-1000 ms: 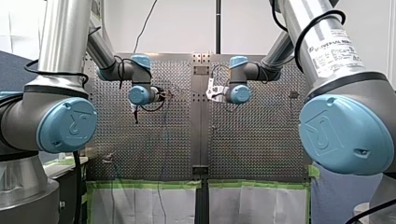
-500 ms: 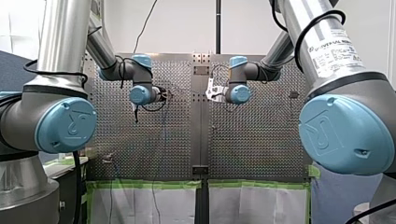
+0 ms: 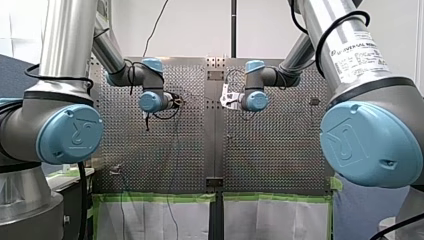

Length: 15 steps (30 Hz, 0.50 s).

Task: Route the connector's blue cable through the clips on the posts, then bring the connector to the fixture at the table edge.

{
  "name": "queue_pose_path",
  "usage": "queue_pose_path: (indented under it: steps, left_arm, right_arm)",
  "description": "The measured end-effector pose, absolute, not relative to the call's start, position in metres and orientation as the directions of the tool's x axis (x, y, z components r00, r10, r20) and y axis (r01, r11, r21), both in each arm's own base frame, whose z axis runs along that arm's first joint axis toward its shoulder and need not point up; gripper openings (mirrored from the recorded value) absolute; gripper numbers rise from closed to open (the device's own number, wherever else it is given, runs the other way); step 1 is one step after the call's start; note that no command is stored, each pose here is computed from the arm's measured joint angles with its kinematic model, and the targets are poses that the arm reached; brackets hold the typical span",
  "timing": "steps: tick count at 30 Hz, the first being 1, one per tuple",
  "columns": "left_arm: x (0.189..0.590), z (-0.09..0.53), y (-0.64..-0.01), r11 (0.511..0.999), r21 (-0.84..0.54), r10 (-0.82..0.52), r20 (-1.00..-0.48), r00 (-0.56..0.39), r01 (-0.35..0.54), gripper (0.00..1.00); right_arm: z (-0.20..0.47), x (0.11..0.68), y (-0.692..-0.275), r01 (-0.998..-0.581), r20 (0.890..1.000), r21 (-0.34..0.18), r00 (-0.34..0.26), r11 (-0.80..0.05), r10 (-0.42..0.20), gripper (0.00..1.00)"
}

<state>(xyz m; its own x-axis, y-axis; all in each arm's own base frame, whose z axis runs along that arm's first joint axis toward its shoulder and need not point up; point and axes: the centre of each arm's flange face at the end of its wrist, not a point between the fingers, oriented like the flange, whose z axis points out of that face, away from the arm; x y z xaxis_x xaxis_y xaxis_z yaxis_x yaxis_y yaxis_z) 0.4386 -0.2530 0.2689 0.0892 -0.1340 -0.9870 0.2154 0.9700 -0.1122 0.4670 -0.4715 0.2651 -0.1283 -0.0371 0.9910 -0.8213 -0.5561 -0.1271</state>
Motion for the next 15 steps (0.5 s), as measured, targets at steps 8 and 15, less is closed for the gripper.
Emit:
queue_pose_path:
  steps: [8,15]
  left_arm:
    - [0.4386,0.2689,-0.2530,0.970,-0.112,-0.134,-0.987,0.089,0.215,0.99]
    - [0.4383,0.2684,-0.2525,0.971,-0.112,-0.133,-0.987,0.086,0.213,0.99]
  right_arm:
    - [0.2644,0.4670,-0.4715,-0.822,0.991,-0.127,-0.127,-0.556,-0.039,0.00]
    - [0.2639,0.4669,-0.4715,-0.822,0.991,-0.127,-0.127,-0.556,-0.039,0.00]
